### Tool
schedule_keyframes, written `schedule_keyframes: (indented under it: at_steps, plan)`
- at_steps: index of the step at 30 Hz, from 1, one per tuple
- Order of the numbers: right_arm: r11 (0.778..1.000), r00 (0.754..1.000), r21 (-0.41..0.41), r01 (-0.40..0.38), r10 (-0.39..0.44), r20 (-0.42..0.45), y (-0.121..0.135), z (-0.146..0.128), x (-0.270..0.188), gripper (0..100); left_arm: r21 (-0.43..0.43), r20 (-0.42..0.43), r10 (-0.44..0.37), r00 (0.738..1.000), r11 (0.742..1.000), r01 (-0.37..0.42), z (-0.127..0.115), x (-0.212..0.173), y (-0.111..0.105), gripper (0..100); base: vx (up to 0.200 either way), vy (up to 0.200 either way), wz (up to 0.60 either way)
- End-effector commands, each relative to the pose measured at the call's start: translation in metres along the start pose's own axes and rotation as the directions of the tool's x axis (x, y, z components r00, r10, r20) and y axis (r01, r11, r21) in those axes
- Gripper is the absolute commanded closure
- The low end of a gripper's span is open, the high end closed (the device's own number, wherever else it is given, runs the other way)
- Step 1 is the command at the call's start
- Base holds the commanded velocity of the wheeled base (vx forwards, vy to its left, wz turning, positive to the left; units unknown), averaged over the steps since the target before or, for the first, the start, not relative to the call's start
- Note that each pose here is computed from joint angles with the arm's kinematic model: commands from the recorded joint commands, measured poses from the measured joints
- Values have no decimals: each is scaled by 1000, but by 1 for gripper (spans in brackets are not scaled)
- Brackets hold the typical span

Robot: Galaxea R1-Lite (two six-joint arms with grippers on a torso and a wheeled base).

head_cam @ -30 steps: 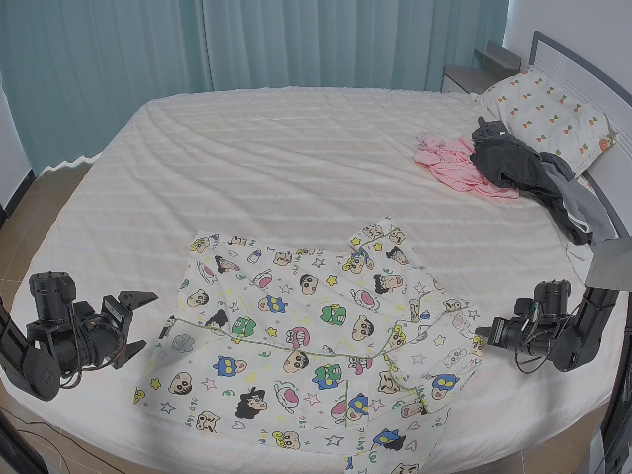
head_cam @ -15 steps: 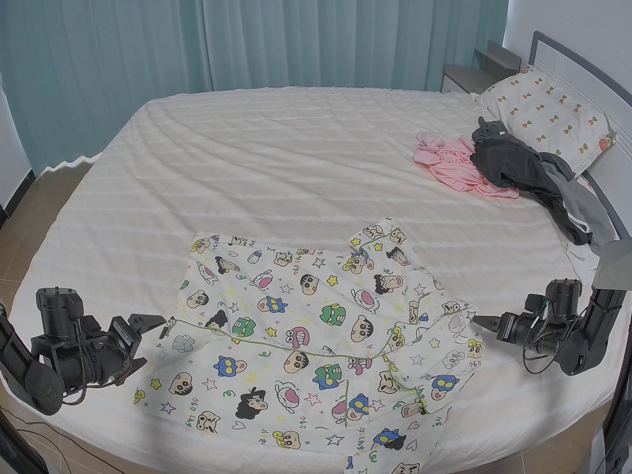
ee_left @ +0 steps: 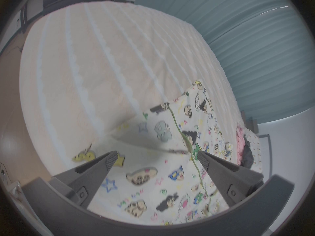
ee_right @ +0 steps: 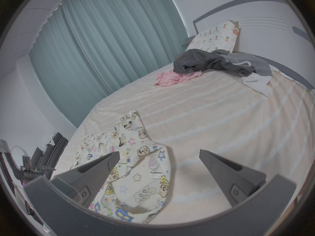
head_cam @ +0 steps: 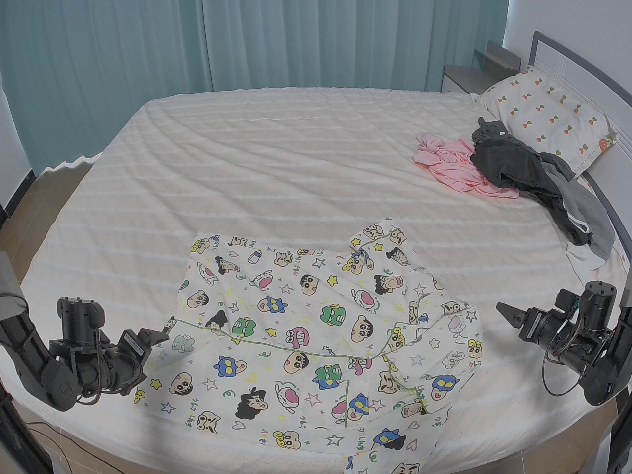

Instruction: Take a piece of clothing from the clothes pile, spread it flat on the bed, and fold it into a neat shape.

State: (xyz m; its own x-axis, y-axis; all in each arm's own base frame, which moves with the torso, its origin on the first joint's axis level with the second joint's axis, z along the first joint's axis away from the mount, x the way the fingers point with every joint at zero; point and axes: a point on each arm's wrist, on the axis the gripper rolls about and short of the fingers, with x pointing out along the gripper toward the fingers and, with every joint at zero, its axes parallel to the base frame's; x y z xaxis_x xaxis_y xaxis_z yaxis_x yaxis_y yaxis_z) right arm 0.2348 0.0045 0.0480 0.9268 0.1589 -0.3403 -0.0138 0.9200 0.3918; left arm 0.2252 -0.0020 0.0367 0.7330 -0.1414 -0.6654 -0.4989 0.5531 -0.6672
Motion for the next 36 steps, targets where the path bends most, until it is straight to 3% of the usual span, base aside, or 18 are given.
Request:
schedule_keyframes:
  at_steps: [1, 4, 9, 11, 15, 22, 29, 36]
  plan:
    - [998, 998, -30, -63, 64, 28, 19, 3, -19, 0, 39, 22, 70, 997, 997, -71, 3, 31, -3, 0, 0, 0, 0]
    - [996, 997, -37, -77, 77, 15, 22, 0, -22, 0, 111, 12, 109, 994, 988, -110, 2, 43, -11, 0, 0, 0, 0]
    - [995, 996, -36, -91, 91, 3, 26, -3, -25, 0, 148, -10, 114, 993, 983, -112, -3, 48, -25, 0, 0, 0, 0]
    - [993, 994, -42, -109, 109, -4, 30, -4, -29, 0, 202, -3, 119, 993, 973, -116, -6, 51, -31, 0, 0, 0, 0]
    - [989, 990, -49, -138, 138, 5, 36, -3, -33, 0, 324, 44, 150, 988, 933, -157, -7, 55, -30, 0, 0, 0, 0]
    - [988, 989, -51, -148, 149, 7, 38, -3, -34, 0, 484, 46, 158, 986, 860, -160, -6, 56, -29, 0, 0, 0, 0]
    - [987, 989, -52, -149, 150, 9, 39, -2, -34, 0, 507, 29, 164, 986, 848, -156, -8, 61, -30, 0, 0, 0, 0]
    - [987, 989, -52, -150, 151, 7, 39, -3, -34, 0, 510, -15, 223, 975, 840, -184, -9, 66, -29, 0, 0, 0, 0]
